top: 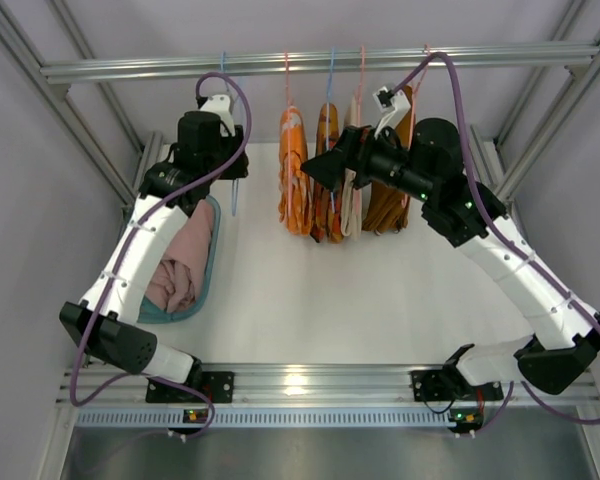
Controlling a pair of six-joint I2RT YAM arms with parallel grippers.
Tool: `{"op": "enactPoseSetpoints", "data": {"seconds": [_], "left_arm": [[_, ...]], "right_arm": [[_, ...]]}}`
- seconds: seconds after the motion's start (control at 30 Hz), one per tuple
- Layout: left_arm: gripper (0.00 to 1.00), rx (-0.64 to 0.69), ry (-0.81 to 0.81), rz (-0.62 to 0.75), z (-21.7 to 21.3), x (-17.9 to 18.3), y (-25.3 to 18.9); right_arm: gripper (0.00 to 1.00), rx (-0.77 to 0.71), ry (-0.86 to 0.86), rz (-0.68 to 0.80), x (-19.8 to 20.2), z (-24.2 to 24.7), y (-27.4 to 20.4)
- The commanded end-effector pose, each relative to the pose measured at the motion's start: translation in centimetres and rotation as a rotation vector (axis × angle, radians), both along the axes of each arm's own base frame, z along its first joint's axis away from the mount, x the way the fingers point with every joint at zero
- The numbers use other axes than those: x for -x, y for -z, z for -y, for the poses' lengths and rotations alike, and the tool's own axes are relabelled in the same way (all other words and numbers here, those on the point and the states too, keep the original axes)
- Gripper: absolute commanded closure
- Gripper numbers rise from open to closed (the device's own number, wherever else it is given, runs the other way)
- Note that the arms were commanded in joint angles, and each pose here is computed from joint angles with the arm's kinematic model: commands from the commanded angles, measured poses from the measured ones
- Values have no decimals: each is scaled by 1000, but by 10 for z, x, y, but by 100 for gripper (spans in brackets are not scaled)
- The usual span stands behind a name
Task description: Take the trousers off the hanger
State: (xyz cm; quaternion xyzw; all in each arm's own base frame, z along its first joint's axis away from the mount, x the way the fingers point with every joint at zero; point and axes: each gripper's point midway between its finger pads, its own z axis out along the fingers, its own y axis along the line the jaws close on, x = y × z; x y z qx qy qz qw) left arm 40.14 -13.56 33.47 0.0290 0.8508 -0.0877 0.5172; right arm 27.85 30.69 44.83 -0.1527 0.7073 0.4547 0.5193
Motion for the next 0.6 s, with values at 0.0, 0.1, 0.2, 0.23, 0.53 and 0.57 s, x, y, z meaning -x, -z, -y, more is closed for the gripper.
{"op": "enactPoseSetpoints", "data": {"seconds": [0.0,0.1,0.2,0.23,0.53,0.57], "left_arm": [[54,41,5,86,-1,3,-26],[40,81,18,178,-5,20,-58],[33,92,9,221,-15,43,-83],[29,89,8,232,-19,49,-89],[22,143,361,329,15,118,-126],[23,181,481,306,34,130,-125]], "right_arm": [[1,-61,5,74,5,10,-28],[1,-52,14,90,6,14,-30],[0,-34,45,97,5,25,-24],[1,-30,57,96,5,28,-22],[0,-38,166,74,4,77,1],[0,-46,174,71,4,81,1]]}}
